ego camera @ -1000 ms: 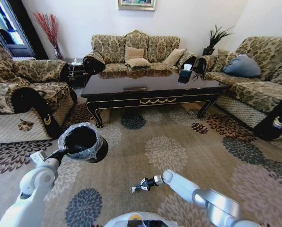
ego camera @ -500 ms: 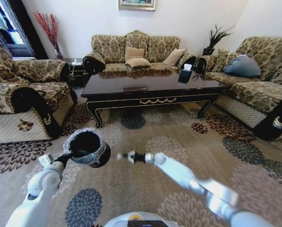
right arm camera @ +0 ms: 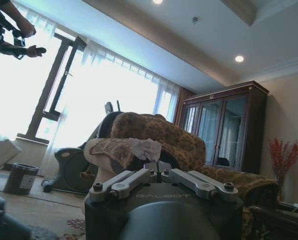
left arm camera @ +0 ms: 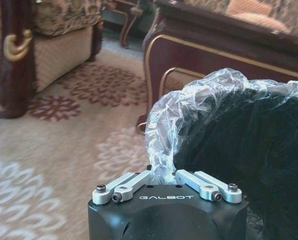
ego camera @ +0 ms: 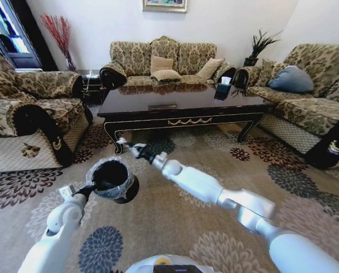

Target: Move to the front of the table and pick up the trash from the floor, then place it into the trash bin.

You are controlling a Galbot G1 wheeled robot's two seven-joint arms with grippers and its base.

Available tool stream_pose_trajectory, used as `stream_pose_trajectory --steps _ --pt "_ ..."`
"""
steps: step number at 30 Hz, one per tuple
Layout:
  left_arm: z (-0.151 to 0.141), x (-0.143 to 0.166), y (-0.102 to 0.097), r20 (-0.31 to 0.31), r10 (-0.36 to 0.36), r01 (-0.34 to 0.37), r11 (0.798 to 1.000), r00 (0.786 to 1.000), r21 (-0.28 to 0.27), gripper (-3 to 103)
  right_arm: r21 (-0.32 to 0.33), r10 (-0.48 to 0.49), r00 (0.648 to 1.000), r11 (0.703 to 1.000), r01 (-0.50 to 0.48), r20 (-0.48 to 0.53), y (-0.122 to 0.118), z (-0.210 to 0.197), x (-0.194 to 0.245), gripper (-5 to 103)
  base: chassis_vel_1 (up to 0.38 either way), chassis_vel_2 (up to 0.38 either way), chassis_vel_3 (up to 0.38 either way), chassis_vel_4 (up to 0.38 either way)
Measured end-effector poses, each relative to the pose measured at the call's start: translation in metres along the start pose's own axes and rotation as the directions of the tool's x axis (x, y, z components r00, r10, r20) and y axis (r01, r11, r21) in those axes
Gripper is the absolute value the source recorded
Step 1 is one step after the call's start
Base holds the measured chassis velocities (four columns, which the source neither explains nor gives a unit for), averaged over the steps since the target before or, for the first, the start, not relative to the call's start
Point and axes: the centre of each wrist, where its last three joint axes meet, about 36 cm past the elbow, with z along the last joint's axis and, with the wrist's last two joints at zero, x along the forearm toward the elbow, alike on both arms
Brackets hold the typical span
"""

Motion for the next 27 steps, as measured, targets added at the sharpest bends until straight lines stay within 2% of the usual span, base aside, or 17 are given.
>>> stream_pose_trajectory --steps 2,5,8,10,13,14,17,19,22,23,25,26,27 --pt "-0.003 -0.002 -0.007 0.008 0.017 -0.017 1.000 1.000 0.004 2 -0.006 -0.021 1.000 1.000 0.021 0.001 0.012 0.002 -0.006 0 0.000 0.000 0.000 0.000" --pt "-0.007 -0.002 -0.010 0.016 0.029 -0.029 1.000 0.999 0.009 2 0.000 -0.036 0.999 0.999 0.036 -0.009 0.017 0.007 -0.010 0 0.000 0.000 0.000 0.000" --pt "-0.012 0.002 -0.007 0.027 0.029 -0.029 0.999 0.999 0.014 2 0.040 -0.049 0.998 0.998 0.050 -0.031 0.010 0.015 -0.009 16 0.000 0.000 0.000 0.000" --pt "-0.013 0.003 -0.005 0.030 0.025 -0.025 1.000 0.999 0.014 2 0.049 -0.053 0.998 0.997 0.055 -0.035 0.008 0.016 -0.008 16 0.000 0.000 0.000 0.000" --pt "-0.020 0.007 0.003 0.041 0.010 -0.011 1.000 0.999 0.016 2 0.075 -0.063 0.997 0.995 0.067 -0.054 0.001 0.018 -0.002 33 0.000 0.000 0.000 0.000" --pt "-0.020 0.007 0.003 0.041 0.010 -0.011 1.000 0.999 0.016 2 0.075 -0.063 0.997 0.995 0.067 -0.054 0.001 0.018 -0.002 33 0.000 0.000 0.000 0.000" --pt "-0.022 0.009 0.006 0.045 0.005 -0.006 1.000 0.999 0.017 2 0.088 -0.067 0.996 0.993 0.072 -0.064 -0.002 0.019 0.004 49 0.000 0.000 0.000 0.000" --pt "-0.021 0.009 0.006 0.045 0.005 -0.006 1.000 0.999 0.017 2 0.091 -0.067 0.996 0.993 0.073 -0.065 -0.002 0.019 0.005 49 0.000 0.000 0.000 0.000" --pt "-0.020 0.011 0.007 0.041 0.003 -0.004 1.000 0.999 0.015 2 0.104 -0.058 0.996 0.992 0.065 -0.073 -0.002 0.020 0.011 65 0.000 0.000 0.000 0.000" --pt "-0.020 0.011 0.007 0.041 0.003 -0.004 1.000 0.999 0.015 2 0.104 -0.058 0.996 0.992 0.065 -0.073 -0.002 0.020 0.011 65 0.000 0.000 0.000 0.000" --pt "-0.019 0.012 0.007 0.039 0.002 -0.003 1.000 0.999 0.014 2 0.114 -0.055 0.995 0.991 0.064 -0.080 -0.004 0.020 0.015 77 0.000 0.000 0.000 0.000" --pt "-0.019 0.012 0.008 0.038 0.001 -0.002 1.000 0.999 0.013 2 0.119 -0.053 0.995 0.991 0.062 -0.083 -0.006 0.020 0.017 77 0.000 0.000 0.000 0.000" --pt "-0.018 0.012 0.008 0.037 0.001 -0.001 1.000 0.999 0.013 2 0.122 -0.051 0.995 0.991 0.061 -0.087 -0.007 0.020 0.019 82 0.000 0.000 0.000 0.000"
